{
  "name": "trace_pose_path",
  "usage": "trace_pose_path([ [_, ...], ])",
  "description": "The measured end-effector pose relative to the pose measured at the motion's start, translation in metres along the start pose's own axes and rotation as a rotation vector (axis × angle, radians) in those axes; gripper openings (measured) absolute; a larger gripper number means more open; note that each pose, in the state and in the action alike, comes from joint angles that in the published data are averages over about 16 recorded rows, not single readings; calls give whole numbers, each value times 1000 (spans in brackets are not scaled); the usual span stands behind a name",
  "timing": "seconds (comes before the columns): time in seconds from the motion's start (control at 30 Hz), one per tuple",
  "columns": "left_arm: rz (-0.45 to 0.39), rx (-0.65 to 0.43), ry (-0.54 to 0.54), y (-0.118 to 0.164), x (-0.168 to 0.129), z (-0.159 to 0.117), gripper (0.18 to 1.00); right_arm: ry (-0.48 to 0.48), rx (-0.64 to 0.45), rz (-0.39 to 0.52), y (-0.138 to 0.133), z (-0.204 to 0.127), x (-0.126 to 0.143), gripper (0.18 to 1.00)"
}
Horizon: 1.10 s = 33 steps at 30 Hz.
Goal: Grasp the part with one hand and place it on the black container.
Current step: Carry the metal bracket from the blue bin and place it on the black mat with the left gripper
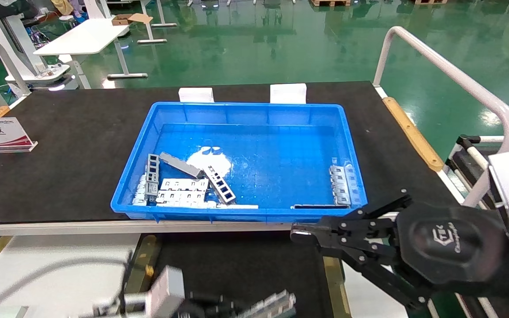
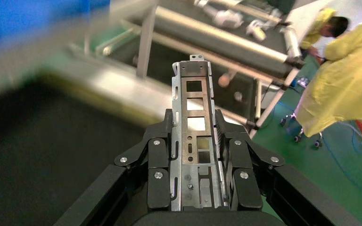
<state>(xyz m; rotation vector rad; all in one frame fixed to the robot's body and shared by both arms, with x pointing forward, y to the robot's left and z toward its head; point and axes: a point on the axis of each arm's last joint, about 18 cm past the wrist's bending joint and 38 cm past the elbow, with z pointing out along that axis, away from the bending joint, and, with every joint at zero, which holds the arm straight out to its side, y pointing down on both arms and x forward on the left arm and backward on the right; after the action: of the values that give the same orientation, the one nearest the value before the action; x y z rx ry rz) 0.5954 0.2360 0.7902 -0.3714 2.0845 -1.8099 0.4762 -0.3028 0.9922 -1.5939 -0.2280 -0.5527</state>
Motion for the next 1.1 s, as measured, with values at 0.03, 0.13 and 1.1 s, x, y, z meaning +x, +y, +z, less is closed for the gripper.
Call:
trace_pose_path([
  [0.03, -26, -7, -25, 10, 2, 2, 358, 0, 0, 0, 0, 0, 0, 191],
  [0.13, -100, -22, -116, 36, 3, 10, 358, 0, 0, 0, 0, 0, 0, 191],
  [1.1, -527, -8, -833, 91, -26, 85, 357, 0, 0, 0, 0, 0, 0, 191],
])
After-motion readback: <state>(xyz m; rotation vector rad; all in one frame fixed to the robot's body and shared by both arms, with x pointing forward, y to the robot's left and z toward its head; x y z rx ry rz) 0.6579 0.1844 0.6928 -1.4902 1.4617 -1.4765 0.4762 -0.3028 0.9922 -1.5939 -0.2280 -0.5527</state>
